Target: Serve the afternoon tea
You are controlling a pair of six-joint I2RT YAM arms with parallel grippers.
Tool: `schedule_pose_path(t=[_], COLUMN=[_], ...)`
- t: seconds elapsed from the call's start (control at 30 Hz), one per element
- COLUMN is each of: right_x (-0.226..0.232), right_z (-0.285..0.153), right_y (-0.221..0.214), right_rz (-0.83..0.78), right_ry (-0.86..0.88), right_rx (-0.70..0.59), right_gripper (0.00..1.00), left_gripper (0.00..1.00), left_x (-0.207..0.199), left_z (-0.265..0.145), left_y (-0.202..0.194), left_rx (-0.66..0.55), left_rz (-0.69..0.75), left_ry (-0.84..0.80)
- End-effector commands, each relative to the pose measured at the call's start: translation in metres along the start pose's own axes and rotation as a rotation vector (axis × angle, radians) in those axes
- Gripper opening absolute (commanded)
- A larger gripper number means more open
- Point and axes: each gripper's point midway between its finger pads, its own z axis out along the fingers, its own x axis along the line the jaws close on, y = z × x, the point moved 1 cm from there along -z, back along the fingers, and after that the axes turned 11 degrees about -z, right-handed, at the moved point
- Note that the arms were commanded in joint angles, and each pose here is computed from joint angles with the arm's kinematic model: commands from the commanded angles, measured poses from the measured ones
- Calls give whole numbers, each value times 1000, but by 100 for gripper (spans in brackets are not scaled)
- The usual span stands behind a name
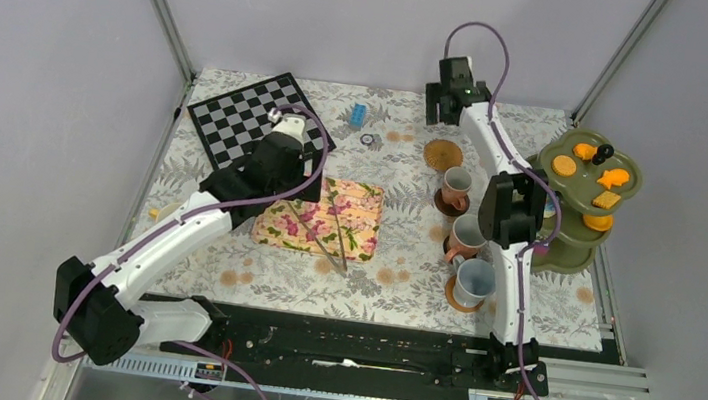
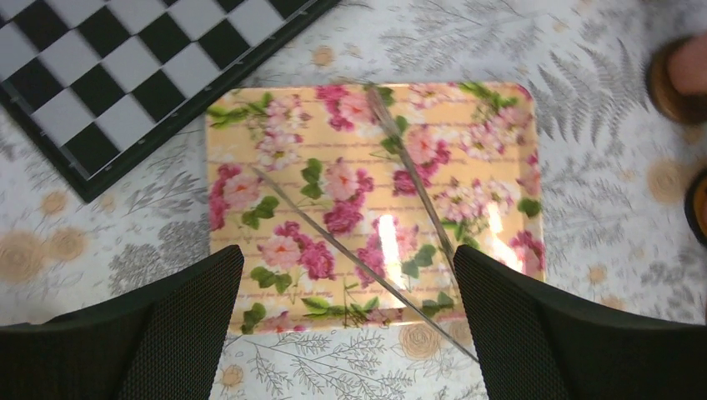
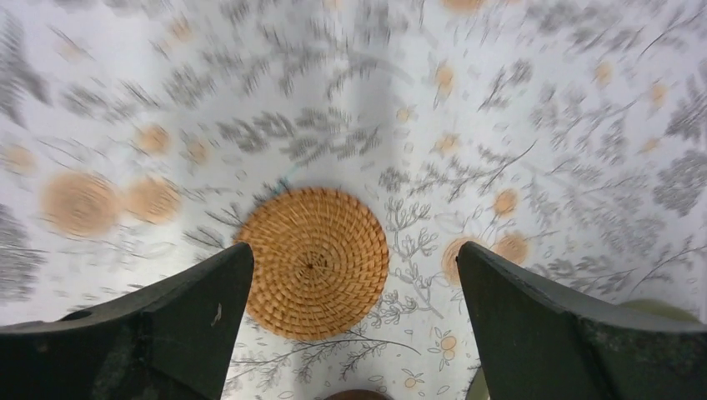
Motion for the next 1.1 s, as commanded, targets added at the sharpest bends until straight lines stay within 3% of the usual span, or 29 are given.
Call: schedule_pose_path(t=[0.0, 0.17, 0.3, 0.4, 0.53, 0.63, 0.83, 0.93, 1.07], right_x=[-12, 39, 106, 135, 149, 141, 90, 66, 43], right_z=[-80, -151, -214, -250, -292, -302, -314, -317, -311], right_y=[44, 20, -6, -26, -36, -45, -55, -60, -72], right_rz=[30, 2, 24, 130, 230, 248, 313, 359, 386], right_ry=[9, 123, 389, 643, 865, 869, 675, 577, 454], right_rx=[-80, -125, -310, -351, -415, -464, -633, -691, -713], right_gripper=[100, 100, 99, 100, 100, 100, 100, 100, 99], left_gripper=[99, 99, 85, 85, 85, 84, 80, 75, 60], left_x=[23, 88, 164, 214, 246, 249, 254, 255, 258], left_z=[-16, -39, -56, -67, -63, -44, -15, -1, 12], left_y=[31, 19, 5, -5, -10, -21, -36, -44, -66], left_rx=[-108, -113, -100, -92, -80, -25, -4, 32, 84], left_rz=[-176, -444, -692, -865, -981, -1057, -1183, -1211, -1245], left_ry=[192, 424, 555, 643, 699, 682, 682, 677, 700])
